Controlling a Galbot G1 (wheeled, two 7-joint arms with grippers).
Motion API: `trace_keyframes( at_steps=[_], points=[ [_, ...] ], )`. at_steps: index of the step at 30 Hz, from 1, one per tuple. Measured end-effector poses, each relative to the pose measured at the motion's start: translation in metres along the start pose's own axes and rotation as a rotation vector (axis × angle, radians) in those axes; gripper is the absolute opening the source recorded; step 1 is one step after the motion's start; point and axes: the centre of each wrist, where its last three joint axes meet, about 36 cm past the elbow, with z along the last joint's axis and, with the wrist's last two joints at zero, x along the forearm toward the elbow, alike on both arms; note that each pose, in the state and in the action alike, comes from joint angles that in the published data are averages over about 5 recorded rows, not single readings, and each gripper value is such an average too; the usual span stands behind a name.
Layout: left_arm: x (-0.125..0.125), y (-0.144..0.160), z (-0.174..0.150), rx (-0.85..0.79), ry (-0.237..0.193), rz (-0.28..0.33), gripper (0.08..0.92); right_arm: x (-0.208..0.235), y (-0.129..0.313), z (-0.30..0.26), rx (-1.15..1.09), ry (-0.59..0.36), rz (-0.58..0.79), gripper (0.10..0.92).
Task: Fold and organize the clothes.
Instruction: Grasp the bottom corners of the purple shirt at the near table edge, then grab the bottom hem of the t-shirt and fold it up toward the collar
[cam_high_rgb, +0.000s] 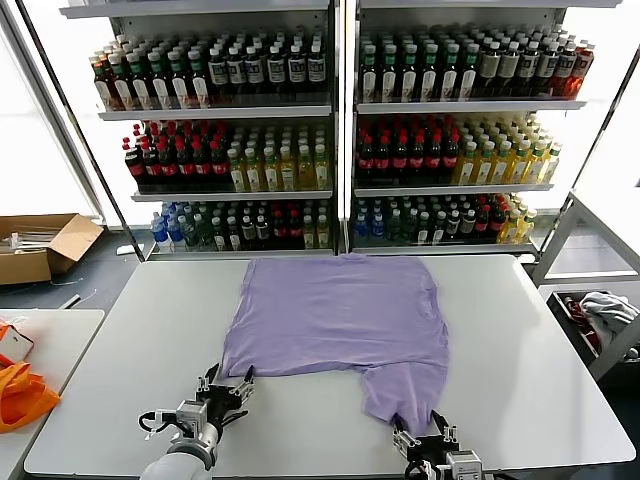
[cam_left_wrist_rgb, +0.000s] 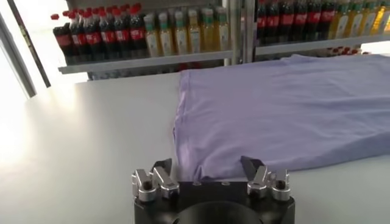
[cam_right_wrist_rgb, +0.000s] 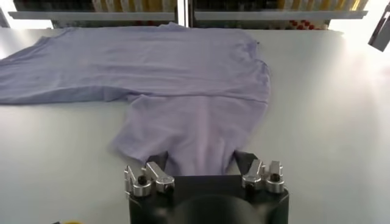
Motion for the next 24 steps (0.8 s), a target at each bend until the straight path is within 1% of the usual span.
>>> trace_keyframes(
  at_steps=[6, 10, 13, 16, 19, 24],
  points=[
    [0.003, -0.005, -0.002, 0.010, -0.004, 0.011, 0.359, -0.001, -0.002, -0.003, -0.004, -0.026, 0.008, 0.325],
    [0.004, -0.008, -0.005, 0.019, -0.017, 0.013, 0.246, 0.001, -0.003, -0.009, -0.004, -0.060, 0.014, 0.204],
    [0.006, -0.010, -0.008, 0.024, -0.032, 0.019, 0.160, 0.004, -0.005, -0.017, -0.004, -0.094, 0.018, 0.138],
    [0.007, -0.012, -0.012, 0.028, -0.050, 0.023, 0.102, 0.007, -0.006, -0.025, -0.007, -0.129, 0.022, 0.121],
    [0.007, -0.012, -0.015, 0.029, -0.064, 0.026, 0.086, 0.009, -0.008, -0.033, -0.014, -0.161, 0.028, 0.121],
    [0.005, -0.010, -0.017, 0.028, -0.076, 0.027, 0.084, 0.010, -0.012, -0.042, -0.024, -0.208, 0.036, 0.121]
  ],
)
